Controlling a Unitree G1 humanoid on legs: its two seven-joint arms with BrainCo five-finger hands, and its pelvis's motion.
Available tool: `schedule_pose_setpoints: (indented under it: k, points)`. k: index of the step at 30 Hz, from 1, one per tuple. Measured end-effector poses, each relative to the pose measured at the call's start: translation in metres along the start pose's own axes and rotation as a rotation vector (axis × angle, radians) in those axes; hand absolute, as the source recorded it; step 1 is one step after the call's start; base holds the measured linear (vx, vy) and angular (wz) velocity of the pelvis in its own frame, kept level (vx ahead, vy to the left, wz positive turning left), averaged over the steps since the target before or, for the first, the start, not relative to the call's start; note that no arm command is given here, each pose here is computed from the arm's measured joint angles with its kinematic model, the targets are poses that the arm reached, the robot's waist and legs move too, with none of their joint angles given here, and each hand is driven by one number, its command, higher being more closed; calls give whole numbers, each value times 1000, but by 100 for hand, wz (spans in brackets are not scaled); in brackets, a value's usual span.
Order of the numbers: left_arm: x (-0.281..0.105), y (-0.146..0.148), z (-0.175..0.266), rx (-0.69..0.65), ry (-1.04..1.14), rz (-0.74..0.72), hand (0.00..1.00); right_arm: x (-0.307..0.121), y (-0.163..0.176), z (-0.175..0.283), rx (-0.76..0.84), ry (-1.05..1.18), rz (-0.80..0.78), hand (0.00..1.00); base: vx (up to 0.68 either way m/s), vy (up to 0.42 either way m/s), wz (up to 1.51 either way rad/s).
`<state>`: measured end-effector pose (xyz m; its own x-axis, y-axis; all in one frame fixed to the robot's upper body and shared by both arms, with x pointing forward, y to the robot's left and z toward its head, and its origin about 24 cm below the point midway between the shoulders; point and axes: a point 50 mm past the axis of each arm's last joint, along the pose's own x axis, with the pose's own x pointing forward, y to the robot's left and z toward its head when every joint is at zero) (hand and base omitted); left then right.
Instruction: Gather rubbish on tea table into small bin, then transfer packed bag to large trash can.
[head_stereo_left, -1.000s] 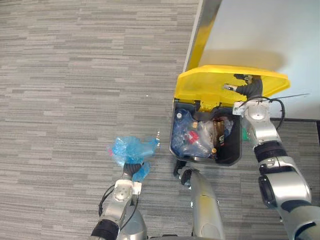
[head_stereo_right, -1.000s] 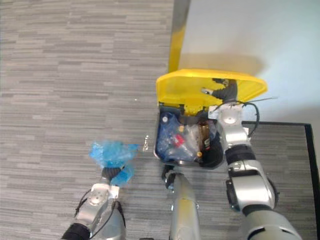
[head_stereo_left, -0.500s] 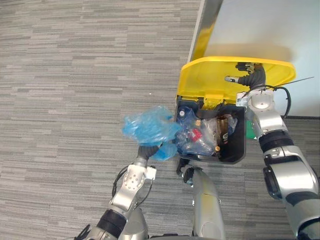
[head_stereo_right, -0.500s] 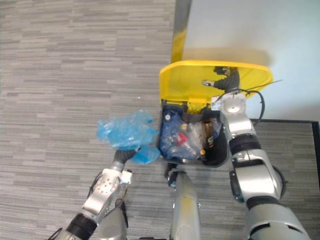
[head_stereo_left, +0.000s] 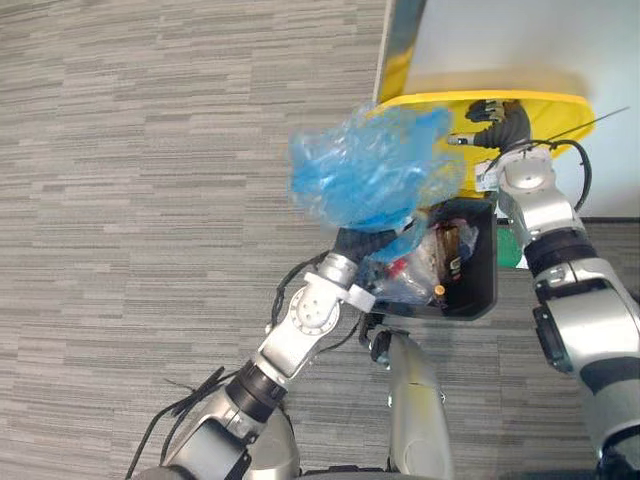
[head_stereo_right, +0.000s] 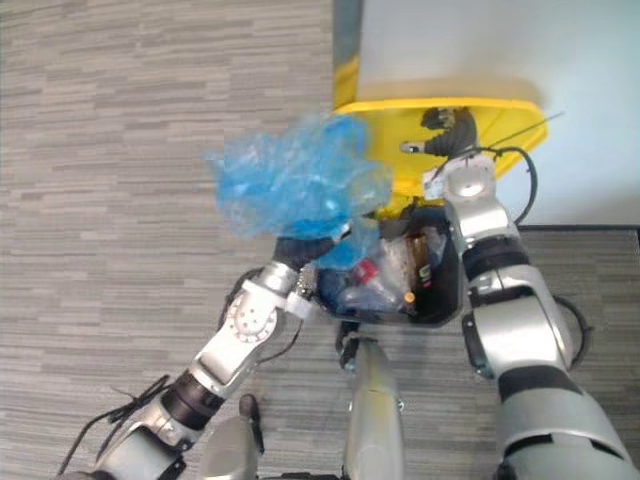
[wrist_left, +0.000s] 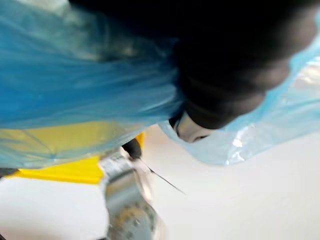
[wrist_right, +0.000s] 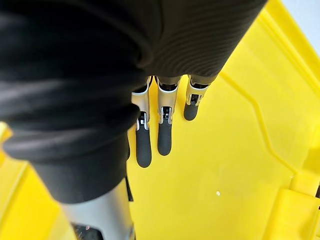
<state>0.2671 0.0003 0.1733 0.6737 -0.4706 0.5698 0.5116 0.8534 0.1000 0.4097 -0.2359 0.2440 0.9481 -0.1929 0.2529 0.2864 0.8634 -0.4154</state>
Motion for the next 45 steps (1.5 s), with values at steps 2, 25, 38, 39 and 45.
schedule_pose_setpoints:
  k: [2,25,38,39,45]
  points:
    - [3,-3,-2,12,7,-18,100,0,0,0,0,-1,1,0,-18,-8,-4]
    - [51,-3,-58,361,276,-115,100,2,15,31,84,-95,26,0,-1,0,-5]
    - [66,-7,-68,512,351,-150,100,-4,34,58,130,-190,75,0,12,0,-7]
    - [66,-4,-70,548,368,-147,100,-5,35,60,135,-202,79,0,28,-15,-5]
    - [61,4,-80,643,435,-136,0,-7,42,66,149,-222,97,0,8,-2,-1]
